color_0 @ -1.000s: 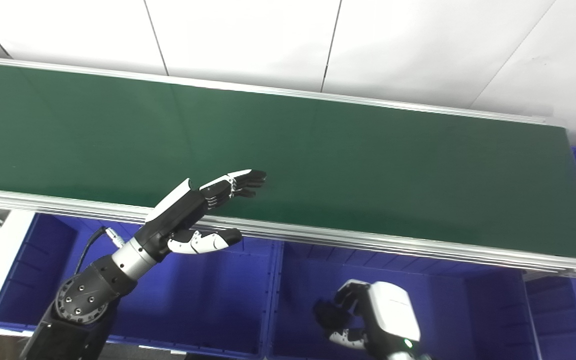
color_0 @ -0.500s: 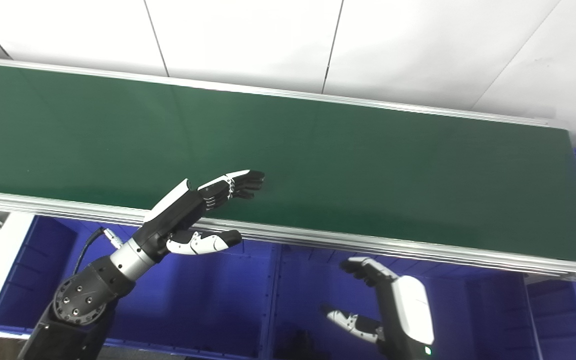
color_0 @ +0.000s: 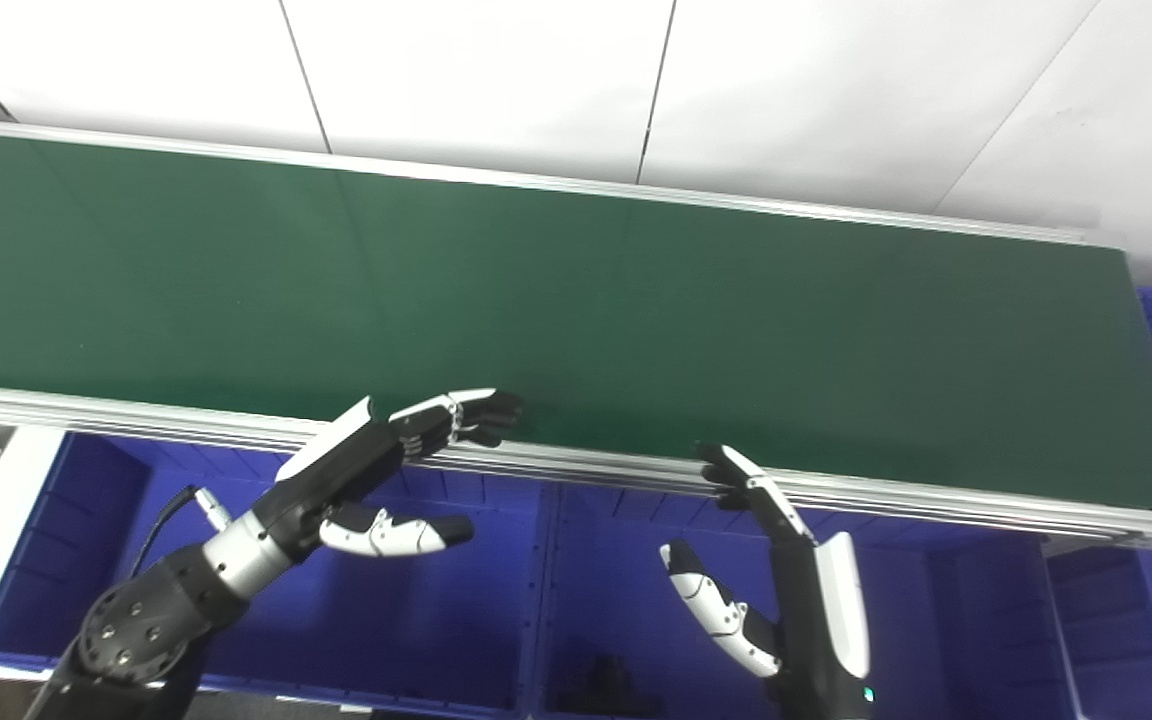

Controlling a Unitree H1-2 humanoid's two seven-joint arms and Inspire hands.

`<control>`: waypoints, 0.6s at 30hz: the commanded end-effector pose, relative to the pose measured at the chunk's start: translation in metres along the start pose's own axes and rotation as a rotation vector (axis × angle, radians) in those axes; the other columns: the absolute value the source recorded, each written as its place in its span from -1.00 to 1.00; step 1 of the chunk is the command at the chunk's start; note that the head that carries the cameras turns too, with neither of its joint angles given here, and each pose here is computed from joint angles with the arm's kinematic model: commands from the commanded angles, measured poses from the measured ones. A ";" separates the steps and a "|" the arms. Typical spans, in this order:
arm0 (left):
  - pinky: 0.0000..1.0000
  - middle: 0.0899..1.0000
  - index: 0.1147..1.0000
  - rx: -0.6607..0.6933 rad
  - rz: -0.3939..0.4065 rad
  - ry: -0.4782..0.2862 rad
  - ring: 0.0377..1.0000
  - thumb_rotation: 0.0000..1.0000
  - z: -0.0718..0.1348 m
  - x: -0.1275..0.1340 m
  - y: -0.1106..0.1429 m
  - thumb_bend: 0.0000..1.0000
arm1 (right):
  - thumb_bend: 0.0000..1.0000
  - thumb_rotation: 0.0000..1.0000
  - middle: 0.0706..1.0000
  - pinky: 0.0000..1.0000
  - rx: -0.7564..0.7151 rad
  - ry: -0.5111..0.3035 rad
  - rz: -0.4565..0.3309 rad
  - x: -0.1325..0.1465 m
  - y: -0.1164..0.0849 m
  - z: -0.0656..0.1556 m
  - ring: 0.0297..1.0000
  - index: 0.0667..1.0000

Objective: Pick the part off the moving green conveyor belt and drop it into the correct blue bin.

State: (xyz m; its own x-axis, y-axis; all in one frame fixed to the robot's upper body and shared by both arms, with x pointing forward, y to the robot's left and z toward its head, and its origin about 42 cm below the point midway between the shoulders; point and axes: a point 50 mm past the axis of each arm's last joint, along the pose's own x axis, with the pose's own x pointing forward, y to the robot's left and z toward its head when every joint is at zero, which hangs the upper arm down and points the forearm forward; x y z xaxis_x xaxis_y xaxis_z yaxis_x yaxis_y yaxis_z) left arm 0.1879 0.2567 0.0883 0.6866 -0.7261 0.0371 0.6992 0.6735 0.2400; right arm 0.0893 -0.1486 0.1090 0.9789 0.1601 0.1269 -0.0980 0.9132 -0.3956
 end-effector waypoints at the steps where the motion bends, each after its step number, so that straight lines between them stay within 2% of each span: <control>1: 0.64 0.80 0.74 0.031 -0.019 -0.035 0.75 -0.13 0.008 0.000 0.003 -0.29 | -0.26 0.57 0.68 0.48 0.025 -0.052 0.020 0.004 -0.003 0.012 0.62 0.66; 5: 0.68 0.83 0.79 0.030 -0.037 -0.021 0.78 -0.13 0.006 -0.001 -0.001 -0.30 | -0.25 0.66 0.76 0.52 0.019 -0.044 0.073 0.007 -0.001 0.012 0.68 0.73; 12: 0.87 0.99 0.98 0.007 -0.097 -0.010 0.95 -0.02 0.010 -0.005 -0.007 -0.11 | -0.18 0.75 0.87 0.61 -0.001 -0.031 0.141 0.014 0.001 0.012 0.78 0.84; 18: 0.93 1.00 1.00 -0.005 -0.100 -0.008 1.00 0.09 0.010 -0.005 -0.007 -0.11 | -0.17 0.83 0.91 0.68 0.003 -0.012 0.185 0.014 0.004 0.008 0.84 0.88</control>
State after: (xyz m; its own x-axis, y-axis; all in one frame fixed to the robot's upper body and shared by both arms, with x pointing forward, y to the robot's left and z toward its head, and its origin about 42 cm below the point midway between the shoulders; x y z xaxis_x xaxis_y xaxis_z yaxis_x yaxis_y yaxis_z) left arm 0.1746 0.2503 0.0878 0.6188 -0.7855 -0.0020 0.7649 0.6020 0.2290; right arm 0.1009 -0.1415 0.1091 0.9415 0.3344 0.0425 -0.2854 0.8581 -0.4269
